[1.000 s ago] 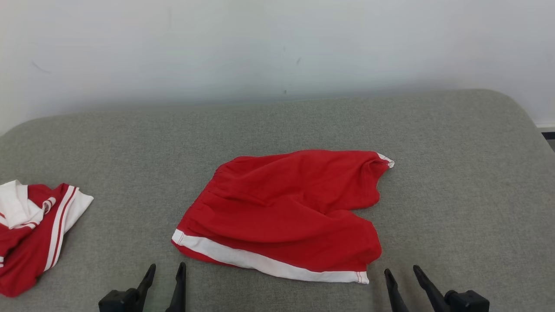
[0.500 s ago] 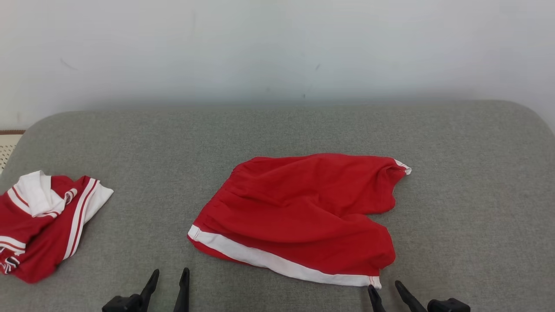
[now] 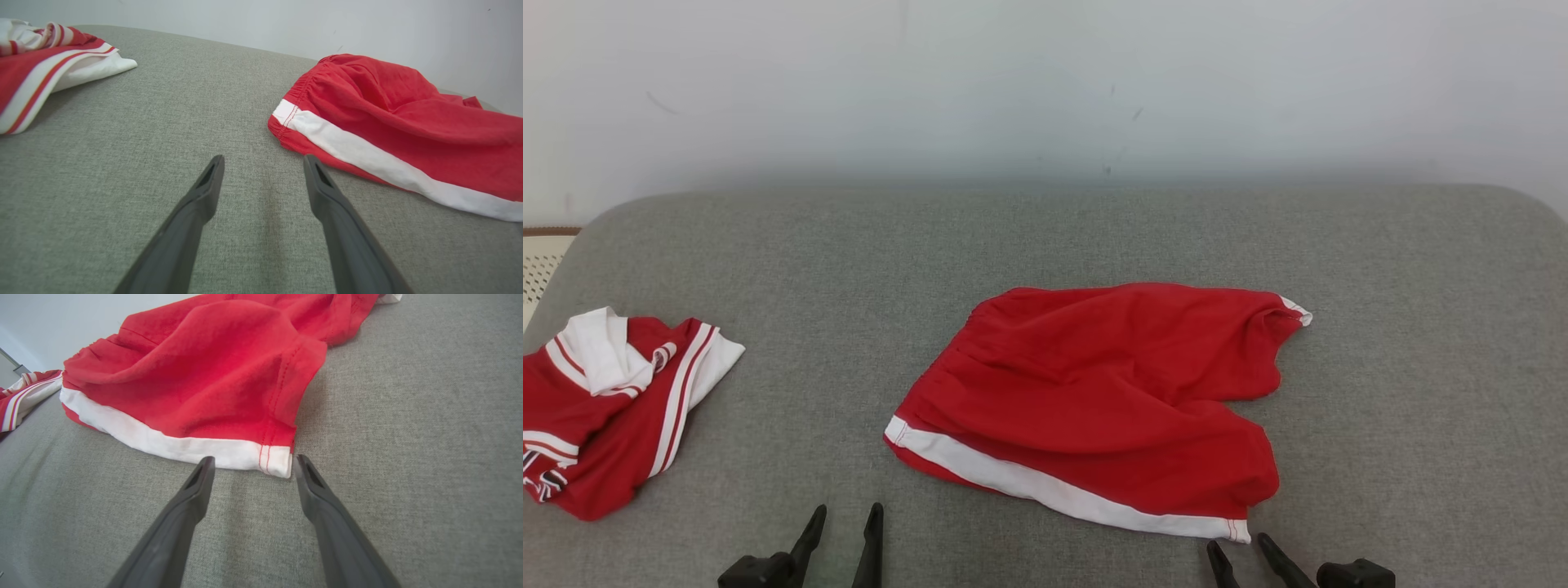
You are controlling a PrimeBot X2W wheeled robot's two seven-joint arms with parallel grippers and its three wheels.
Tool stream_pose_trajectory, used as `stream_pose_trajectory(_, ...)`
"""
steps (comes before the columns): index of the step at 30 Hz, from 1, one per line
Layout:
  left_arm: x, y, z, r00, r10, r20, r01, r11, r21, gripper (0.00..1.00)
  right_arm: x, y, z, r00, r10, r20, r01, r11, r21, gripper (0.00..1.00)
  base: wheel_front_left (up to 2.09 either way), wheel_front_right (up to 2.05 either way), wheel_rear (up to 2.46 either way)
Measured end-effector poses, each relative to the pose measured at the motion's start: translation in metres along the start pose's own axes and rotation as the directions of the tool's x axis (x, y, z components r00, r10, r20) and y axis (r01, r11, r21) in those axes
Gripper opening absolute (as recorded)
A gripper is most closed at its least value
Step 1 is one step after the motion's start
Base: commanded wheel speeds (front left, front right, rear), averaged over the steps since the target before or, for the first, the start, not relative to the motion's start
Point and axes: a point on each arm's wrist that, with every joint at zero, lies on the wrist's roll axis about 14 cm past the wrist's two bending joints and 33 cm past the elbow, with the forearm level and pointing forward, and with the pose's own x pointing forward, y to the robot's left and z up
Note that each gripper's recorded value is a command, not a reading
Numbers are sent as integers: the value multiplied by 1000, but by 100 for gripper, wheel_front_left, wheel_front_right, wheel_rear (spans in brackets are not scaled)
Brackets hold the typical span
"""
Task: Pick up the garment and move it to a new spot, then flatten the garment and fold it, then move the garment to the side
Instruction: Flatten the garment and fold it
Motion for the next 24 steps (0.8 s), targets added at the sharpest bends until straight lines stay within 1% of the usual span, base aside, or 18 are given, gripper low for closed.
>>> stream_pose_trajectory(7,0,0,-3,1000,0,-8,0,1000,0,100,1,2,-9,1000,8,-29,-7,1000,10,100,0,0,0)
stream_pose_trajectory(11,0,1,-4,1000,0,-11,0,1000,0,100,6,1,-4,1000,9,-21,-9,1000,11,100,0,0,0)
stream_pose_trajectory(19,0,3,-6,1000,6,-18,-6,1000,-1,100,8,-4,-9,999,-7,-35,8,999,38,100,0,0,0)
stream_pose_trajectory(24,3,4,-5,1000,8,-15,-8,1000,0,100,13,-2,-7,999,7,-37,-6,999,36,100,0,0,0)
